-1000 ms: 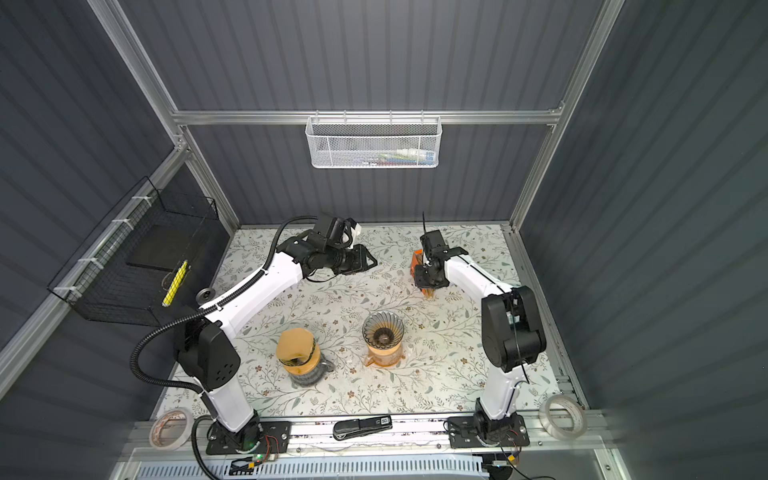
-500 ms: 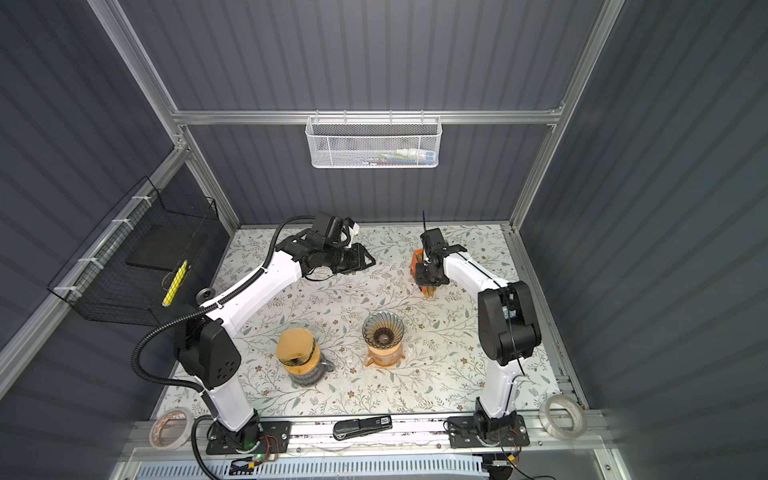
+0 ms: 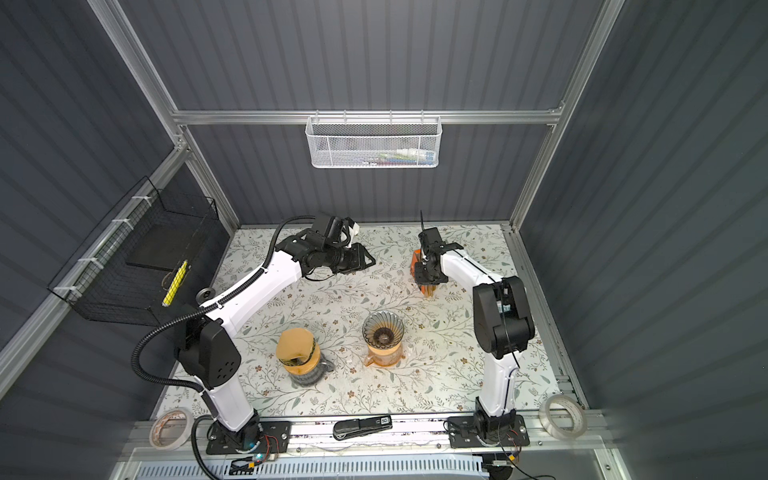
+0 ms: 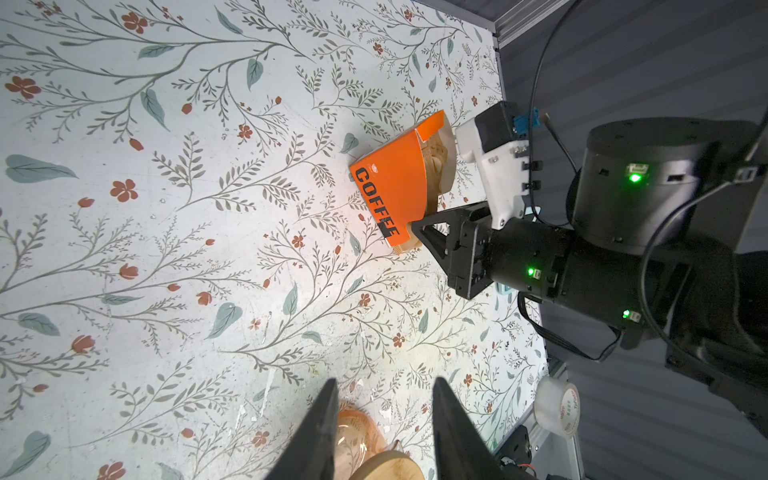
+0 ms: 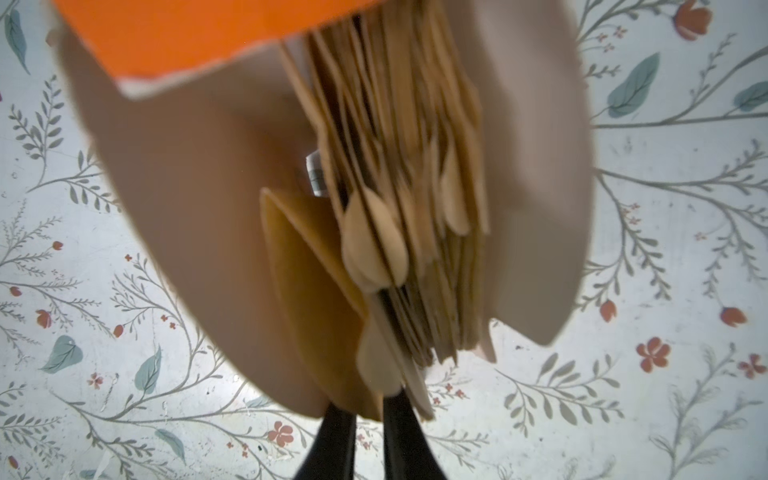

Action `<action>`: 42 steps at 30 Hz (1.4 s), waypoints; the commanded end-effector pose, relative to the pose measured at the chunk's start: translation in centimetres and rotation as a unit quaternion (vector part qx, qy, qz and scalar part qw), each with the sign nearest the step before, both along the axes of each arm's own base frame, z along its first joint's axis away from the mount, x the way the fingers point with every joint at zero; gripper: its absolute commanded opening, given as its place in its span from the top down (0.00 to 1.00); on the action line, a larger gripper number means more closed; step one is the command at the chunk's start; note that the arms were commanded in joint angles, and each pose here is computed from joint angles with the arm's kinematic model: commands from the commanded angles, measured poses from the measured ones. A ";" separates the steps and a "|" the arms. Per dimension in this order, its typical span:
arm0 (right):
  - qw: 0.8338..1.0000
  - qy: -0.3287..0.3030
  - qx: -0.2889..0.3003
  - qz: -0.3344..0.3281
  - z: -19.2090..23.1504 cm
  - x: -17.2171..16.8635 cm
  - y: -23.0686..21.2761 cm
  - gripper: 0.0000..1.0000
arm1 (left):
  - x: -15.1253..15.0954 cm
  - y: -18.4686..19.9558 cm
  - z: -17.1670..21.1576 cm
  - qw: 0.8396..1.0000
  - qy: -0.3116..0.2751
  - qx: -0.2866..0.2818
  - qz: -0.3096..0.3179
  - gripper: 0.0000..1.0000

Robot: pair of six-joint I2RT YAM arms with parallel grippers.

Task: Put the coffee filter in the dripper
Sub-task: 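Lower the right gripper into the box and pinch the front paper filter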

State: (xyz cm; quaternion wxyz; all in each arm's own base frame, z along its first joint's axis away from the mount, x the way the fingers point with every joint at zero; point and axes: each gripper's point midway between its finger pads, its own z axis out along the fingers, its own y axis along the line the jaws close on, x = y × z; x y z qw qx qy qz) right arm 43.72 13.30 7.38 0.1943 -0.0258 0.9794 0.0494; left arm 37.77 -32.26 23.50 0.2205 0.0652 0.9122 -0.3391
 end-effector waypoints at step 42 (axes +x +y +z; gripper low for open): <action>1.000 0.017 -0.020 0.001 -1.3 1.4 -0.3 1.00 | 0.4 -0.2 -0.1 1.000 0.020 -0.018 -0.010 0.61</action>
